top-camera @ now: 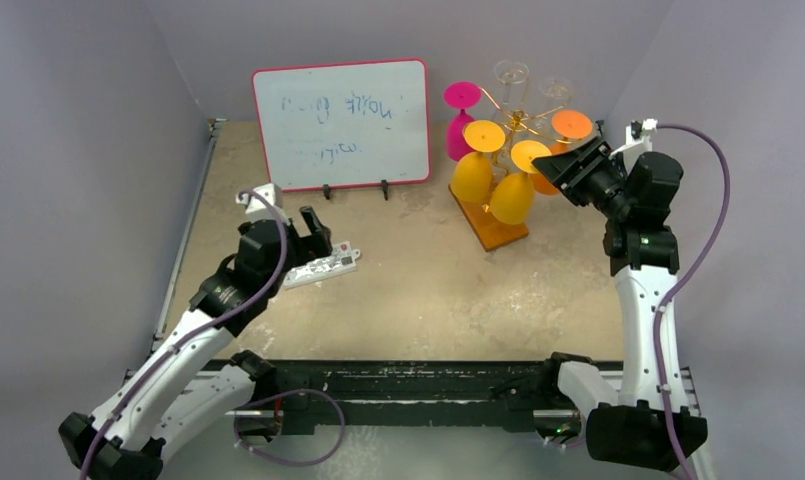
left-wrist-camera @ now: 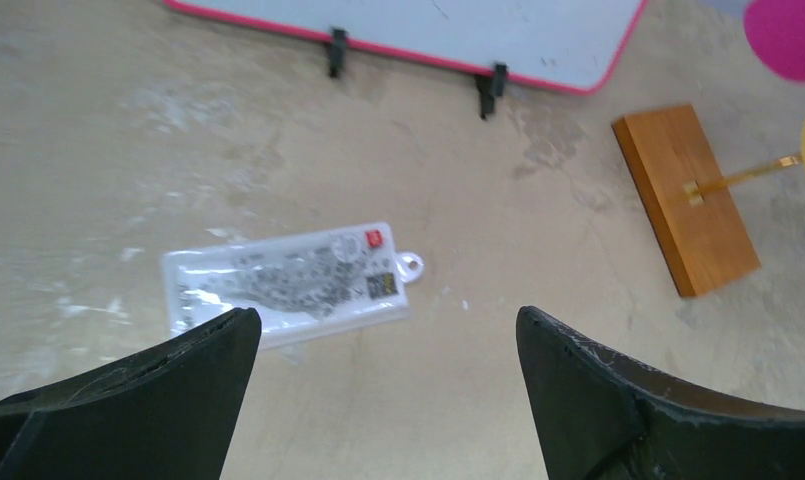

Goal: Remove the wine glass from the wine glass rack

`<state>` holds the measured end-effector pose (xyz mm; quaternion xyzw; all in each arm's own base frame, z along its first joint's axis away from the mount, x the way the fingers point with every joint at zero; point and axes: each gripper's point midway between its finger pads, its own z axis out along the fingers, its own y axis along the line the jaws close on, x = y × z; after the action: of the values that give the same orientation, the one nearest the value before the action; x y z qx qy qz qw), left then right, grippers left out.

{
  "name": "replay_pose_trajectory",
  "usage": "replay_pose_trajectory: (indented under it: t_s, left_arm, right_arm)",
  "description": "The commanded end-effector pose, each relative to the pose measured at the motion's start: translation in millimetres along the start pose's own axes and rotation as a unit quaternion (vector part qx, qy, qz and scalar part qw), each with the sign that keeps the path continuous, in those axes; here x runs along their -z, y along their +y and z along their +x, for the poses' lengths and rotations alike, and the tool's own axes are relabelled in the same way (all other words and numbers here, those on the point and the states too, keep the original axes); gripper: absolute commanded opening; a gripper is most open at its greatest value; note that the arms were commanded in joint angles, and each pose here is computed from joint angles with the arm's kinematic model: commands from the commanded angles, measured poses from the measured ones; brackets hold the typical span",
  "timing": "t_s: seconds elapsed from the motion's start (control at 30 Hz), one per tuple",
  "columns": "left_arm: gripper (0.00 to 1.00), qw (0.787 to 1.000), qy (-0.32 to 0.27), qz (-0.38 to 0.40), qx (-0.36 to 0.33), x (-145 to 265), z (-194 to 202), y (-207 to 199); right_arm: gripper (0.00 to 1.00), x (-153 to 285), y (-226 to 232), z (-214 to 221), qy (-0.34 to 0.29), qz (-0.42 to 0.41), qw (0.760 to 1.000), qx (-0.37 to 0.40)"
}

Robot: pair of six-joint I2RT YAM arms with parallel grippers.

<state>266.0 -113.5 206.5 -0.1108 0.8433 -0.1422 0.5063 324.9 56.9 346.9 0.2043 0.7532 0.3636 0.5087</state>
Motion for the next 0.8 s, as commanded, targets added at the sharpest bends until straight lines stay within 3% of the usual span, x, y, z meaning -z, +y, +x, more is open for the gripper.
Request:
replay_pose_trajectory:
  t_s: [0.0, 0.3, 0.77]
  left_arm:
    - [1.0, 0.987, -0.102, -0.127, -0.012, 27, -42, 54]
    - [0.99, 0.976, -0.121, -0.179, -0.004, 41, -48, 76]
    - [0.95, 0.971, -0.118, -0.208, -0.014, 42, -49, 84]
  right_arm:
    - [0.51, -9, 3, -15, -0.039, -0.02, 0.999, 0.0]
    - [0.45, -14, -5, -15, -0.043, -0.005, 0.998, -0.037]
    - [0.21, 2, 5, -23, -0.093, -0.02, 0.992, -0.088]
